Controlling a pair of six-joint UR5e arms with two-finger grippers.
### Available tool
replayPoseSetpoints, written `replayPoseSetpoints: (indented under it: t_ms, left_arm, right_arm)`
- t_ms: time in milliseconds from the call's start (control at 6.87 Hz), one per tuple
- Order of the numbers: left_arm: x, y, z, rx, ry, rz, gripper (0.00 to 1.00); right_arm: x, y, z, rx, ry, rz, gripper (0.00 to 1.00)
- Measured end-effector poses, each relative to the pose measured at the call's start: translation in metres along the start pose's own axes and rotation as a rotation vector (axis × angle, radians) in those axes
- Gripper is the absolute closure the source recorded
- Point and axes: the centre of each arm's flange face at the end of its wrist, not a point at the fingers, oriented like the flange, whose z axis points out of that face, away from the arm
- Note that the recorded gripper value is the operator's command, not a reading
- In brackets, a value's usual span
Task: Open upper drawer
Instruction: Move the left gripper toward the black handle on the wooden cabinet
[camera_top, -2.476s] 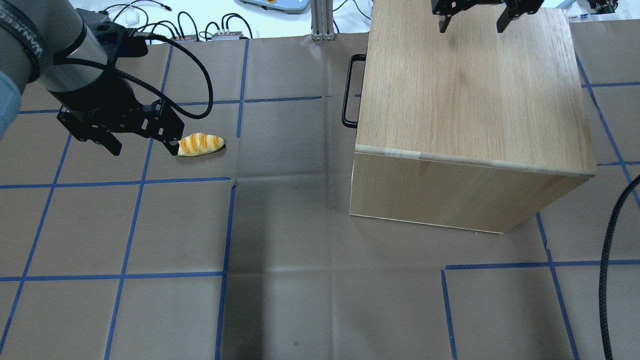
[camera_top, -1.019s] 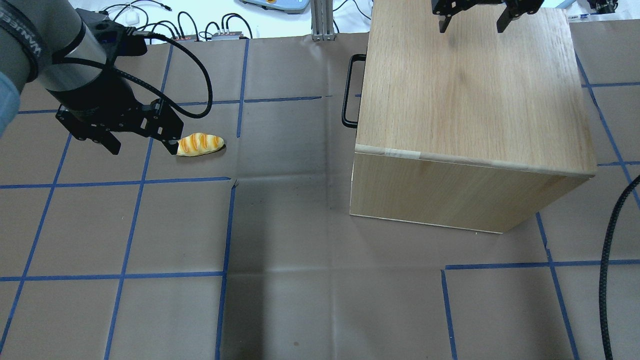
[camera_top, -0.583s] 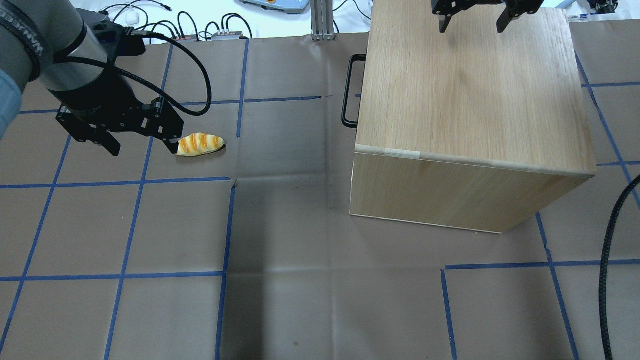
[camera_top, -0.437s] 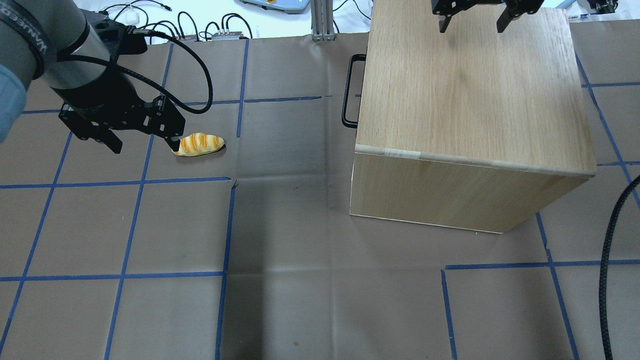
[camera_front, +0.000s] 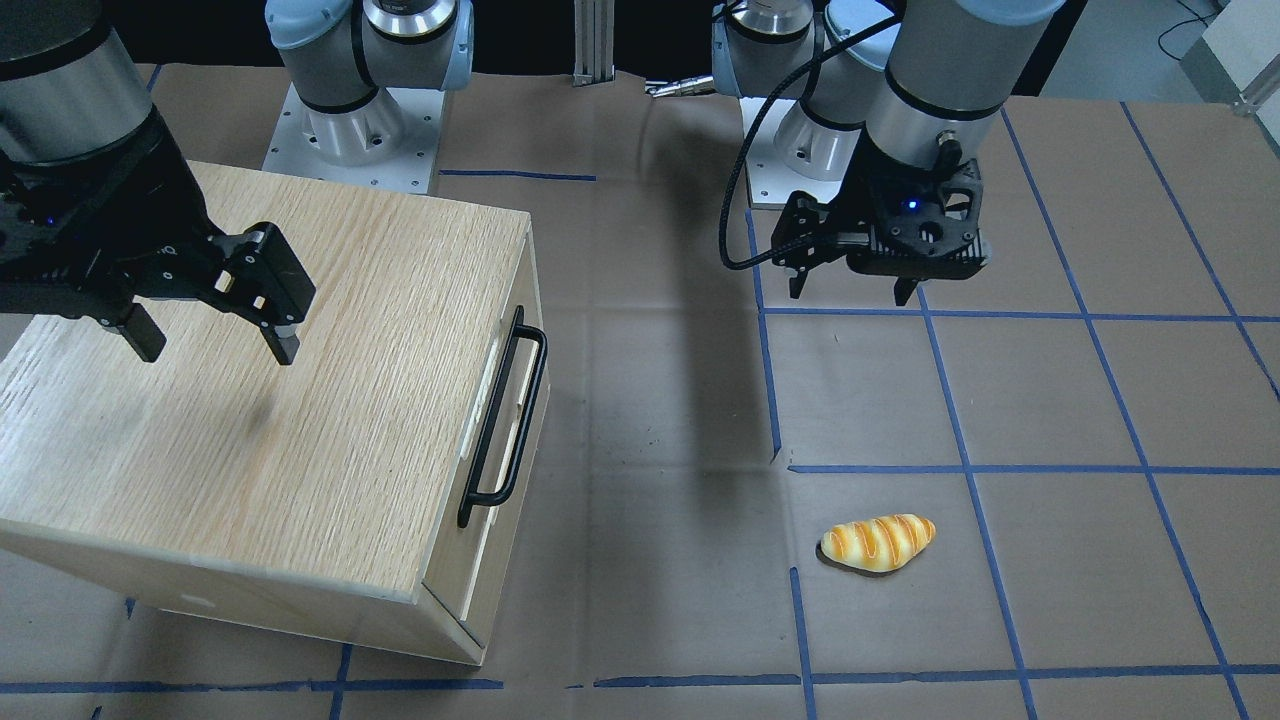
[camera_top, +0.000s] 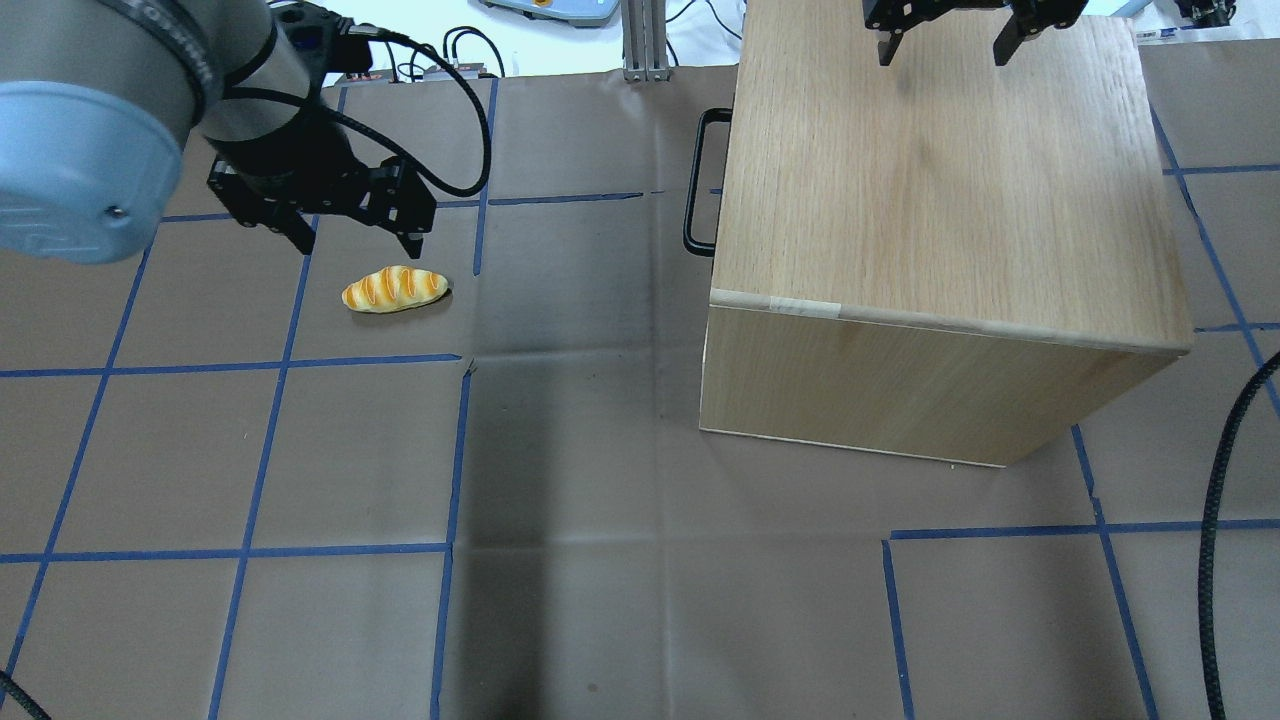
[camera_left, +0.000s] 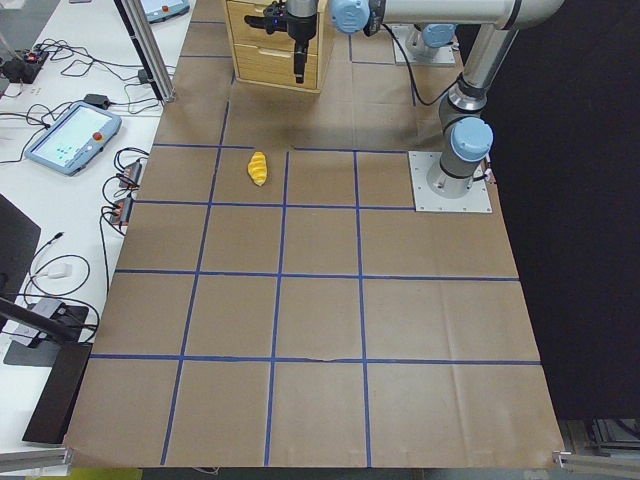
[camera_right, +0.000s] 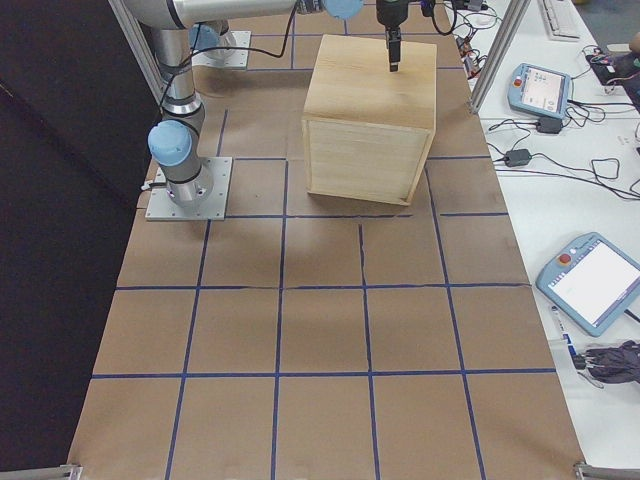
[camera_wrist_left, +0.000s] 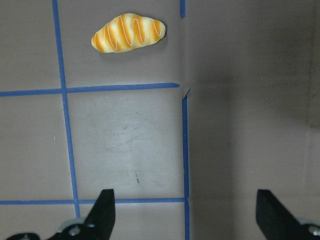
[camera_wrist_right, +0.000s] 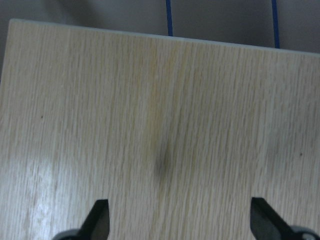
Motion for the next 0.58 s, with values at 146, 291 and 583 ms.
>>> replayPoseSetpoints:
  t_ms: [146, 291, 583]
  left_arm:
    - [0.025, -0.024, 0.002, 0.022, 0.028, 0.045, 0.01]
    - [0.052, -0.046, 0.003, 0.034, 0.061, 0.084, 0.01]
    - [0.103, -0.074, 0.013, 0.028, 0.106, 0.142, 0.01]
  right_arm:
    - [0.000, 0.000, 0.000, 0.000, 0.000, 0.000, 0.00]
    - [0.000, 0.000, 0.000, 0.000, 0.000, 0.000, 0.00]
    - [0.000, 0.000, 0.000, 0.000, 0.000, 0.000, 0.00]
